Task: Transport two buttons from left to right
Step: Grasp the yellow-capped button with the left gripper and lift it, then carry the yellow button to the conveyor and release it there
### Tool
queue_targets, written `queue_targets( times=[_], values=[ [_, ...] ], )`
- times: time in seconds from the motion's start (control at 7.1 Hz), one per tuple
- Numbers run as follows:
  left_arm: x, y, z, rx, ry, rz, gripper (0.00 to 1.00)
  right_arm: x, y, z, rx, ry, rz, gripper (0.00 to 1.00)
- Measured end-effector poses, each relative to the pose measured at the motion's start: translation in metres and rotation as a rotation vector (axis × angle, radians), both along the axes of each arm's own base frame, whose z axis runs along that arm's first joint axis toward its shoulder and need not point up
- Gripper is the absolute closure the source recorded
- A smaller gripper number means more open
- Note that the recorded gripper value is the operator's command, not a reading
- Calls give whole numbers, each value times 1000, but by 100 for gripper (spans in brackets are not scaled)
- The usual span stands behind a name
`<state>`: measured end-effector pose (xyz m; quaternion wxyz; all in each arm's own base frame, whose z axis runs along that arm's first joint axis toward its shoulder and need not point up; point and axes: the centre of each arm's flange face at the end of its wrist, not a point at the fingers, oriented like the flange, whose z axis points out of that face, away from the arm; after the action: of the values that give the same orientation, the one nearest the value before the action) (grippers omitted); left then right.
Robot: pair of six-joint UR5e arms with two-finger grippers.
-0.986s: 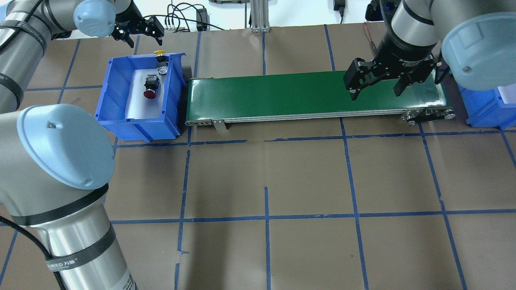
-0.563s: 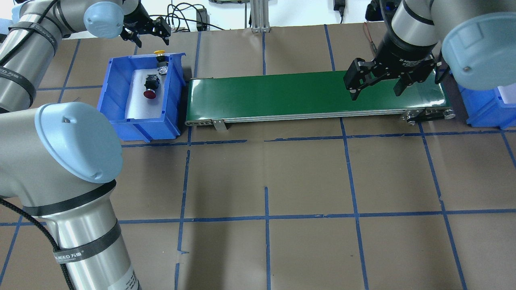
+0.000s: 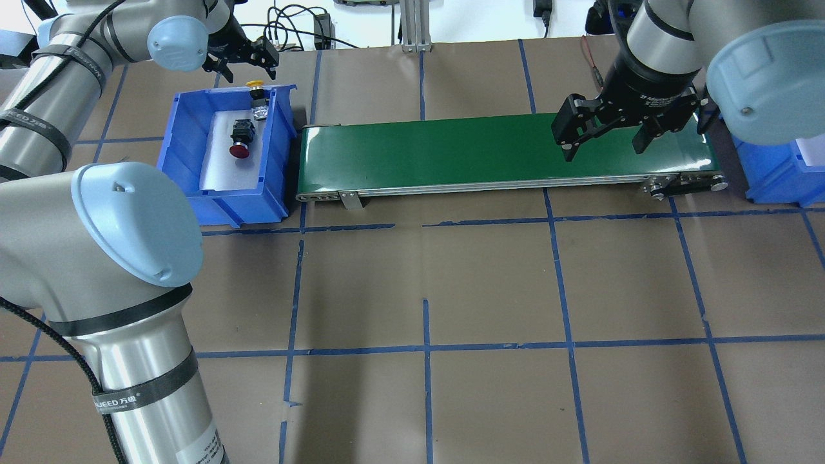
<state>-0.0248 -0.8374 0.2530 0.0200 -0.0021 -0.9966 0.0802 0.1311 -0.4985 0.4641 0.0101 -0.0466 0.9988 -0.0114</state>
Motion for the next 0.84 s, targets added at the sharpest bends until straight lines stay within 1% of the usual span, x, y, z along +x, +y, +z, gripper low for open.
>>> queue_targets(
  times=[0.14, 0.28, 0.42, 0.56, 0.84],
  values=[
    [0, 0, -2, 3, 0, 0, 46, 0, 0, 0, 0, 1, -1, 0],
    [-1, 1, -5, 8, -1, -1, 63, 0, 0, 0, -1, 1, -2, 0],
    [-3, 2, -8, 14, -2, -3, 73, 0, 0, 0, -1, 1, -2, 0],
    [-4, 3, -10, 18, -5, -2, 76, 0, 0, 0, -2, 1, -2, 0],
    [-4, 2, 0, 5, -11, -1, 76, 0, 0, 0, -2, 1, -3, 0]
  ],
)
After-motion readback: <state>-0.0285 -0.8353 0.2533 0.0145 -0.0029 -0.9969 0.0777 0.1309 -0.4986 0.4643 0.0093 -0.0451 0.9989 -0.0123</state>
